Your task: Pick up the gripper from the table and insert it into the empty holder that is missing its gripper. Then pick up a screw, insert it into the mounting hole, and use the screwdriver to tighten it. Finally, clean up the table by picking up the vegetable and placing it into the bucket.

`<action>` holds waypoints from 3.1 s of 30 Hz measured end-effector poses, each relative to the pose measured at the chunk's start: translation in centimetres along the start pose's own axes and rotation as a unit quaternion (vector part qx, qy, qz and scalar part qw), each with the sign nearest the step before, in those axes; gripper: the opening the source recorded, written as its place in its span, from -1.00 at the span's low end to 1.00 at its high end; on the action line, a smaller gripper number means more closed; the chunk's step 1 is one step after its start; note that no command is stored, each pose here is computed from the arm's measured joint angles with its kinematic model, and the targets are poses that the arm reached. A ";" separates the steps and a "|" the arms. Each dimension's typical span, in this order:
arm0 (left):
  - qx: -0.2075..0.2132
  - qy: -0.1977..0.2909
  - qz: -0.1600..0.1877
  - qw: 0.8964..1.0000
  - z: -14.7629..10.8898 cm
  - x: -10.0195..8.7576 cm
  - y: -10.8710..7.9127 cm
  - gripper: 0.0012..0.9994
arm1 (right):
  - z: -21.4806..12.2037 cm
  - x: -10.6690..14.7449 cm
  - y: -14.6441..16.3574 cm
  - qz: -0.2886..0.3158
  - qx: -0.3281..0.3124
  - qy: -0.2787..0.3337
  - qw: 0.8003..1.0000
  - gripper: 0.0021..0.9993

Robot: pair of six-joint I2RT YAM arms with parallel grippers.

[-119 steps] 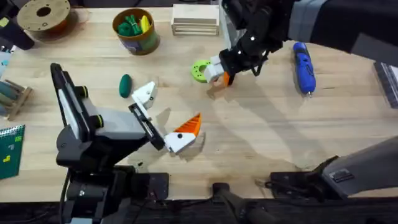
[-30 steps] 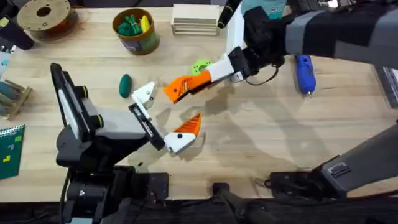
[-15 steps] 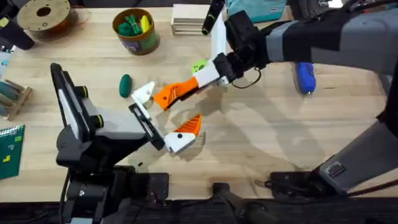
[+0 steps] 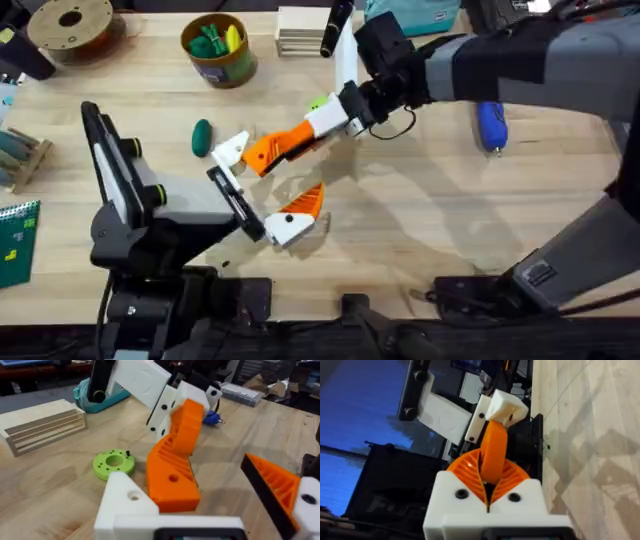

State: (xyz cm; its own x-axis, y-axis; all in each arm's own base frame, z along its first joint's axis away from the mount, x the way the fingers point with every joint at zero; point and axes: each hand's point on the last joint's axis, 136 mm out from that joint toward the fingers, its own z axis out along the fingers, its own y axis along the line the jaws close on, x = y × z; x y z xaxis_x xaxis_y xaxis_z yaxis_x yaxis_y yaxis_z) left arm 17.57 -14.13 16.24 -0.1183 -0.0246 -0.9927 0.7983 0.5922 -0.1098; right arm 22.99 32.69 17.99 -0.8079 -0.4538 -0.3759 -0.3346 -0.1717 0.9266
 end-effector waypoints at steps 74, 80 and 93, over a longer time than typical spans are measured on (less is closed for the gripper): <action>0.000 0.000 -0.002 1.000 0.0 0.0 0.0 0.97 | 0.6 -0.7 0.0 0.005 0.000 0.007 1.000 -0.99; -0.003 0.000 -0.006 1.000 0.0 0.0 0.1 0.97 | 0.7 -0.6 -1.1 -0.009 0.004 0.008 1.000 -0.99; -0.027 -0.002 -0.007 1.000 -0.1 -0.1 1.0 0.97 | 1.3 -2.2 -1.8 0.029 0.005 0.010 1.000 -0.99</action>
State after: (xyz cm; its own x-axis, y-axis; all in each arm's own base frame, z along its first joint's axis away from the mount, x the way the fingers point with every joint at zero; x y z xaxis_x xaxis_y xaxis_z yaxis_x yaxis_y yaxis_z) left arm 18.30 -13.48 16.22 -0.1273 -0.0371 -0.9912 0.7634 0.6343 -0.1218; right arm 24.70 35.15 17.18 -0.8160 -0.4799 -0.3221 -0.2930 -0.1368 0.9463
